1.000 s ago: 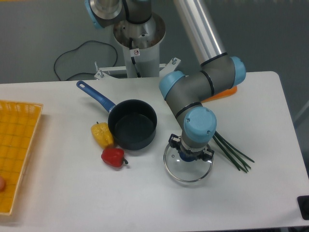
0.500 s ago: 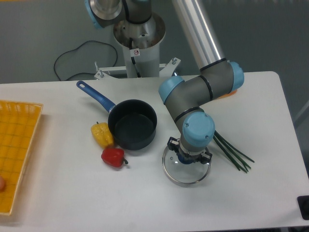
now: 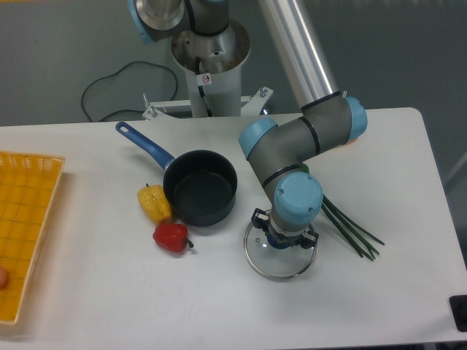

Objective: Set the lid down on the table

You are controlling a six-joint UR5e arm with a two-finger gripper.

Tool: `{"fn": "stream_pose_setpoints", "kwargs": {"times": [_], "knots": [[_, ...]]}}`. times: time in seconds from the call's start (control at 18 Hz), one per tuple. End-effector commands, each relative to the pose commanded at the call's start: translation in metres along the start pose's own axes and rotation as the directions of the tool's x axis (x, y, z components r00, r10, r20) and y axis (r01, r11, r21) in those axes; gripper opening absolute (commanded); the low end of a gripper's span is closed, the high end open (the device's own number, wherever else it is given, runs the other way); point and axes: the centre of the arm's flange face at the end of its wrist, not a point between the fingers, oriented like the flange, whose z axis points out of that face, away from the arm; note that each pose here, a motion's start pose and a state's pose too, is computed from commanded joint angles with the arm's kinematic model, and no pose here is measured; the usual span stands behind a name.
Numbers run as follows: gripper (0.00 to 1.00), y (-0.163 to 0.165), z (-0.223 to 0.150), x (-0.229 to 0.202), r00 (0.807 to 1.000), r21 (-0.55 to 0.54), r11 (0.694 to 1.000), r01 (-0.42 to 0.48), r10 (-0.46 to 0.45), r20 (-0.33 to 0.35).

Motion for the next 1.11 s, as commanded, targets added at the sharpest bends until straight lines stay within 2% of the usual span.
{"fn": "stream_pose_setpoints", "kwargs": {"times": [0.44, 0.67, 0.72, 0.83, 0.89, 0.94, 1.11], "knots": [[0.58, -0.0029, 0.0037, 0.0031, 1.000, -0.004, 1.000, -0.005, 0.005, -0.004], [0.63, -0.0030, 0.0047, 0.0030, 1.000, -0.005, 1.000, -0.005, 0.005, -0.005], [0.73, -0.0030, 0.0047, 0.0030, 1.000, -0.005, 1.000, -0.008, 0.008, -0.005], [0.83, -0.0034, 0.0038, 0.0026, 1.000, -0.003, 1.000, -0.009, 0.009, -0.003], [0.96, -0.0031, 0.0030, 0.0028, 1.000, -0.003, 1.000, -0.011, 0.011, -0.003], [1.00, -0.0034, 0.0021, 0.0024, 1.000, -0.001, 1.000, -0.012, 0.012, 0.000], [1.00, -0.0034, -0.0023, 0.0022, 1.000, 0.003, 1.000, -0.015, 0.015, 0.005]]}}
